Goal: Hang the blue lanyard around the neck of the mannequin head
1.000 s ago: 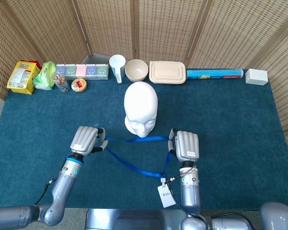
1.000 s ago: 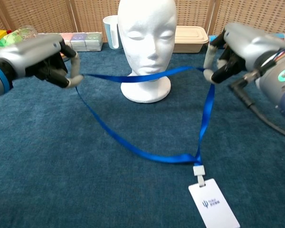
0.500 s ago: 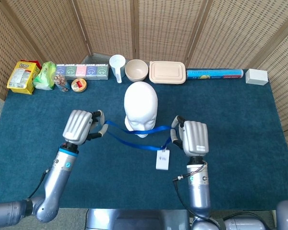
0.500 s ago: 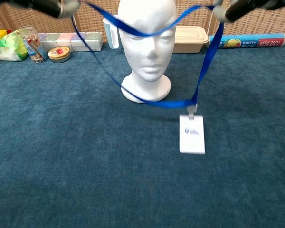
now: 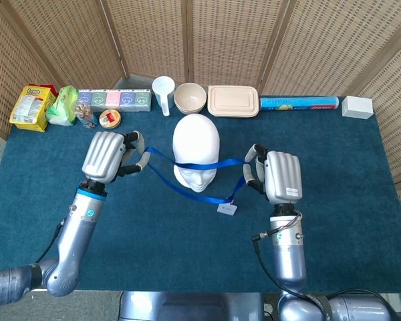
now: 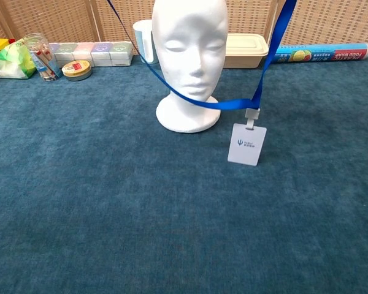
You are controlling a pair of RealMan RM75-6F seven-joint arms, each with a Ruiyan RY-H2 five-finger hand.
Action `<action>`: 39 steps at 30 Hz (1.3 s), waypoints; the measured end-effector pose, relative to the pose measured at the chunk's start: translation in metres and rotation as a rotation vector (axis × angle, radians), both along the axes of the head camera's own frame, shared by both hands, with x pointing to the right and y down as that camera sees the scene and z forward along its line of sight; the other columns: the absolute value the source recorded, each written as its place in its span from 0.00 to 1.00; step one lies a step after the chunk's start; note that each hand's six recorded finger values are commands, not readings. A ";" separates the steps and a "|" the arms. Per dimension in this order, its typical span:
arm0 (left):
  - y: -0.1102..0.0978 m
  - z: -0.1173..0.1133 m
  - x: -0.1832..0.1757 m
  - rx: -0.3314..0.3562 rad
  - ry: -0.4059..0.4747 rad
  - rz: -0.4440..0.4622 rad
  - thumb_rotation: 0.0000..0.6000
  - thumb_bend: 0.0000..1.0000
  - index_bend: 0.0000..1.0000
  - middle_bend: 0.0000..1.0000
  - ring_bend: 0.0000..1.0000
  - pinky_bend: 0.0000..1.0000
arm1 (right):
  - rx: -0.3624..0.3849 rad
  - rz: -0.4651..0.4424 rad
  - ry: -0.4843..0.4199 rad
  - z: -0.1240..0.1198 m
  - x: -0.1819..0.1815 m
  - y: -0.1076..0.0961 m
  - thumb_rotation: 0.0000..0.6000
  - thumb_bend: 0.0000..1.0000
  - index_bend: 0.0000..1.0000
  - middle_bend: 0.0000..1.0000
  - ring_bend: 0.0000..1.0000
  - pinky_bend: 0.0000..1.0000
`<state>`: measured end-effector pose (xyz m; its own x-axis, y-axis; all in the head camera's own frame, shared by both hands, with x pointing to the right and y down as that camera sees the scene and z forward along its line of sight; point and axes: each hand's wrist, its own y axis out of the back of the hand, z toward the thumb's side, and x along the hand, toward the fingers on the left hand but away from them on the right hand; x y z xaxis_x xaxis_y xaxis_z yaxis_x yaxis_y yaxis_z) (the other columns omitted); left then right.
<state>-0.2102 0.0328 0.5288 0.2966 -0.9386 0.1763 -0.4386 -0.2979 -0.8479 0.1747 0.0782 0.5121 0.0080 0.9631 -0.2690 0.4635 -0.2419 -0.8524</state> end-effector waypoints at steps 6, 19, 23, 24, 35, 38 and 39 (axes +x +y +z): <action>-0.012 0.001 -0.004 -0.006 -0.015 -0.018 0.86 0.42 0.64 1.00 1.00 1.00 | -0.005 -0.013 -0.015 -0.001 -0.005 -0.011 1.00 0.49 0.63 0.89 1.00 1.00; -0.040 0.011 -0.014 -0.030 -0.027 -0.073 0.86 0.42 0.64 1.00 1.00 1.00 | -0.063 -0.029 -0.078 0.008 -0.017 -0.040 1.00 0.49 0.63 0.89 1.00 1.00; -0.046 0.015 -0.017 -0.044 -0.034 -0.088 0.86 0.42 0.64 1.00 1.00 1.00 | -0.068 -0.036 -0.084 0.011 -0.020 -0.048 1.00 0.49 0.63 0.89 1.00 1.00; -0.048 0.017 -0.018 -0.049 -0.035 -0.093 0.86 0.42 0.64 1.00 1.00 1.00 | -0.068 -0.039 -0.086 0.012 -0.021 -0.051 1.00 0.49 0.63 0.89 1.00 1.00; -0.065 0.034 -0.021 -0.078 -0.033 -0.142 0.87 0.42 0.64 1.00 1.00 1.00 | -0.063 -0.050 -0.138 0.020 -0.023 -0.073 1.00 0.49 0.64 0.90 1.00 1.00; -0.069 0.038 -0.022 -0.081 -0.035 -0.157 0.86 0.42 0.64 1.00 1.00 1.00 | -0.056 -0.044 -0.147 0.023 -0.021 -0.080 1.00 0.49 0.64 0.90 1.00 1.00; -0.070 0.040 -0.022 -0.081 -0.035 -0.161 0.86 0.42 0.64 1.00 1.00 1.00 | -0.053 -0.041 -0.149 0.024 -0.020 -0.083 1.00 0.49 0.64 0.90 1.00 1.00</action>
<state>-0.2324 -0.0371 0.5685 0.1358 -0.9557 0.2613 -0.4568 -0.2944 -0.8395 0.1548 -0.0047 0.5362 0.0905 0.9457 -0.3122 0.5731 -0.3059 -0.7603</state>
